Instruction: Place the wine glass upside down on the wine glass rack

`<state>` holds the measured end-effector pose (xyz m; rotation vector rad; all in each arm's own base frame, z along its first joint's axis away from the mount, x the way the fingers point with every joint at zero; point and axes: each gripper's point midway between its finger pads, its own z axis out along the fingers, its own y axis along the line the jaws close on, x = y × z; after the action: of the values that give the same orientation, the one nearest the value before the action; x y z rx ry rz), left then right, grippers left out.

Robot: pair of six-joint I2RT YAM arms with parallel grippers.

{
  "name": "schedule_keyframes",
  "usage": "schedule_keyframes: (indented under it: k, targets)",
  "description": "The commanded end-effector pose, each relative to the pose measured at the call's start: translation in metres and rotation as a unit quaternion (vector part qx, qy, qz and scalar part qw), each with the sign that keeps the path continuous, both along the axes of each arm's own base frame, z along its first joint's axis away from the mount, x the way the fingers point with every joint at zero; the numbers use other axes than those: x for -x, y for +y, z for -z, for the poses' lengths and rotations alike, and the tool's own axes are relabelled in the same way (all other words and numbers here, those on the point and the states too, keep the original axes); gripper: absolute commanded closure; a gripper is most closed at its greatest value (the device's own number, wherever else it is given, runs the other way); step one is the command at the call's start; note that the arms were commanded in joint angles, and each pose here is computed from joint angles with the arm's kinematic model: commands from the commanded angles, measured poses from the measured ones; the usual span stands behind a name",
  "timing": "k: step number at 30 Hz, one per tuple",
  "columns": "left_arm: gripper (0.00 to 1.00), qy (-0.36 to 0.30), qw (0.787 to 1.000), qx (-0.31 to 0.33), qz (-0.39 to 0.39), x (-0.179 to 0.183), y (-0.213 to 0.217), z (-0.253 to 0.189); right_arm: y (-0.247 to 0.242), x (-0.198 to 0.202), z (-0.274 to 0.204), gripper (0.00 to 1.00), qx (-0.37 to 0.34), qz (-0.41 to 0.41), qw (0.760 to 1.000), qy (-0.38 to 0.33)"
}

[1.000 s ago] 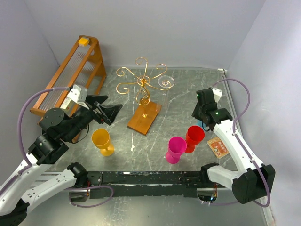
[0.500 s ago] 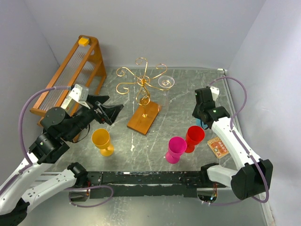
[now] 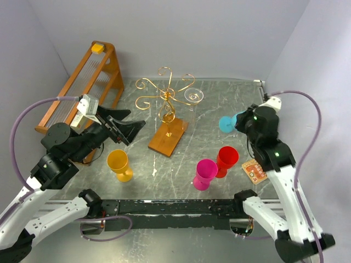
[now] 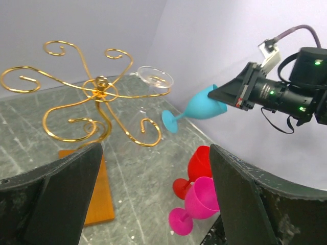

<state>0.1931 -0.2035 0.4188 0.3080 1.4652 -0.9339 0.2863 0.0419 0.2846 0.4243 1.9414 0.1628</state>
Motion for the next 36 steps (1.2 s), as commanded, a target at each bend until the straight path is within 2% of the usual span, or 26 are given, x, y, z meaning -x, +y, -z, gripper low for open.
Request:
schedule_keyframes:
  k: [1,9,14,19,23,28,32,36]
  targets:
    - [0.04,-0.015,0.997,0.047,0.063,0.019,-0.013,-0.029,0.014,0.017,-0.076,1.00,-0.050,-0.050,0.989,-0.129]
    - [0.10,0.032,0.985,0.108,0.131,0.032,-0.033,-0.049,0.024,0.079,-0.181,1.00,-0.120,-0.122,0.935,-0.311]
    - [0.11,0.082,0.971,0.165,0.153,0.029,-0.044,-0.058,0.033,0.115,-0.223,1.00,-0.157,-0.172,0.894,-0.383]
    - [0.08,0.111,0.953,0.211,0.188,0.024,-0.061,-0.072,0.049,0.131,-0.250,1.00,-0.189,-0.225,0.853,-0.432]
    - [0.11,0.148,0.933,0.246,0.218,0.016,-0.077,-0.086,0.060,0.124,-0.263,1.00,-0.204,-0.249,0.829,-0.458]
    - [0.14,0.203,0.886,0.328,0.256,0.006,-0.092,-0.096,0.072,0.086,-0.268,1.00,-0.209,-0.252,0.818,-0.472]
    - [0.14,0.235,0.883,0.352,0.200,-0.030,-0.102,-0.088,0.089,0.067,-0.279,1.00,-0.223,-0.283,0.796,-0.486]
    - [0.13,0.217,0.886,0.379,0.154,-0.061,-0.104,-0.095,0.104,0.050,-0.284,1.00,-0.226,-0.312,0.782,-0.490]
